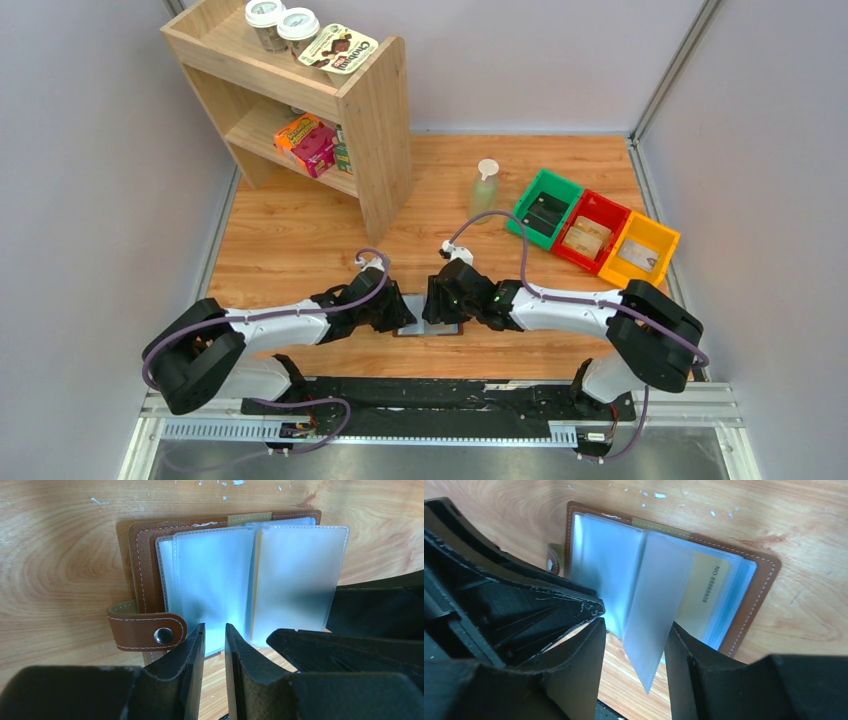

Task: Take the credit cards out of the card holder
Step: Remove the credit card from the card holder.

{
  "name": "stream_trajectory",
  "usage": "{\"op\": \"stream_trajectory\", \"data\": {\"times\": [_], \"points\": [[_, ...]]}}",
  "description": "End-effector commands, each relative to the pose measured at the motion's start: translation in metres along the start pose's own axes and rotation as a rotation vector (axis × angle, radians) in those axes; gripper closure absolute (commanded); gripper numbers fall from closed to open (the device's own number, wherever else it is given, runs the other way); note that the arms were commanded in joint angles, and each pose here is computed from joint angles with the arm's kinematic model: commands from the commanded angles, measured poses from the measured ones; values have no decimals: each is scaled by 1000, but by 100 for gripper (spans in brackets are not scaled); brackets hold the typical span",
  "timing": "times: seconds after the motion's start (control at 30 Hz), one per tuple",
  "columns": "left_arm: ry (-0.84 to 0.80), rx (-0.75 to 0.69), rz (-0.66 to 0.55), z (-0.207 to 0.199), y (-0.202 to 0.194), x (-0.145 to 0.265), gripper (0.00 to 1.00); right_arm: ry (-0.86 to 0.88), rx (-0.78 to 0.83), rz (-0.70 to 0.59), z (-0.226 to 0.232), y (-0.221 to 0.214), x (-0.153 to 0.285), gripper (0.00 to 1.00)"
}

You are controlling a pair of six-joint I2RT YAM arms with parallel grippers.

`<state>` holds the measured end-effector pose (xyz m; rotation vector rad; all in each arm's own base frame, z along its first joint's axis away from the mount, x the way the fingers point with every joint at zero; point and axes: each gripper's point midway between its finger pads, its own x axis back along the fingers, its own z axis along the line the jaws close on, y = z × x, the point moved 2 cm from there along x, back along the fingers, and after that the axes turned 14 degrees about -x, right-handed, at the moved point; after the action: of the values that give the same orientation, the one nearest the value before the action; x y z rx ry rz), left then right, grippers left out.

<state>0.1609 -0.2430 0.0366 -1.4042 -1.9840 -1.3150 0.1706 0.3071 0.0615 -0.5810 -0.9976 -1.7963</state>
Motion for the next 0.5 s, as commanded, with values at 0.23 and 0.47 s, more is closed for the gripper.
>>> {"op": "stream_trajectory", "data": {"times": [0.23,0.47], "points": [[75,3,71,22,-25,4,71,263,43,34,64,5,10,45],[93,21,-38,24,-7,31,64,284,63,82,74,0,-6,43]]}}
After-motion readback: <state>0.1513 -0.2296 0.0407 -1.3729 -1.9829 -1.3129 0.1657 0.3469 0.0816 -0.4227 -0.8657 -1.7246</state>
